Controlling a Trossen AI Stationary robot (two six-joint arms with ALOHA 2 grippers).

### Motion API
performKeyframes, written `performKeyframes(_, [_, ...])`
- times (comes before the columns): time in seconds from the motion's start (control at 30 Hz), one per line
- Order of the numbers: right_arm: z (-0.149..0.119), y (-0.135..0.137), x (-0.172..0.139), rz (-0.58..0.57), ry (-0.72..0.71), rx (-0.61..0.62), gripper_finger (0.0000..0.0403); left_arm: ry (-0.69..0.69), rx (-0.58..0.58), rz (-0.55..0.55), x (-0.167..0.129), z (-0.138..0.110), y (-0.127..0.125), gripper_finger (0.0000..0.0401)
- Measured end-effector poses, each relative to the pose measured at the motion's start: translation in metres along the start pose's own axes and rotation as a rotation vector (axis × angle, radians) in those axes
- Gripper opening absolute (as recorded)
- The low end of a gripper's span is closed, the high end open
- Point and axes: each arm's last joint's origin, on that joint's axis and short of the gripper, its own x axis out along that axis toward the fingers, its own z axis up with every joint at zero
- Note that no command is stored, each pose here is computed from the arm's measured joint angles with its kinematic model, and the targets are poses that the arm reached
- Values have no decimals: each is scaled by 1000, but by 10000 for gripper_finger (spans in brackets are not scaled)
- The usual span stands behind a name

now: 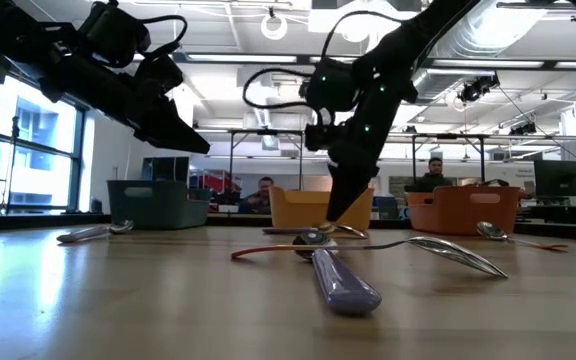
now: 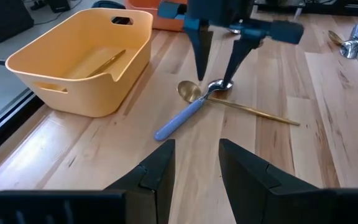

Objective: Sort silverware by color (type)
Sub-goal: Put the top right purple spoon into the orange bin

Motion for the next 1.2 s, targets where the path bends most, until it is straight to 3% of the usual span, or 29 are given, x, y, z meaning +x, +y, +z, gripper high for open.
performKeyframes(0.33, [-2, -2, 19, -1, 22, 4, 119, 1, -7, -1, 0, 0, 0, 115])
performKeyframes(0.67, [0, -2, 19, 0, -3, -28, 11, 1, -7, -1, 0, 0, 0, 115])
performKeyframes(1.03, [16, -1, 4, -4, -17, -65, 1, 3, -8, -1, 0, 0, 0, 115])
performKeyframes(1.2, [22, 5, -18, -2, -21, -81, 1, 10, -7, -2, 0, -1, 0, 115])
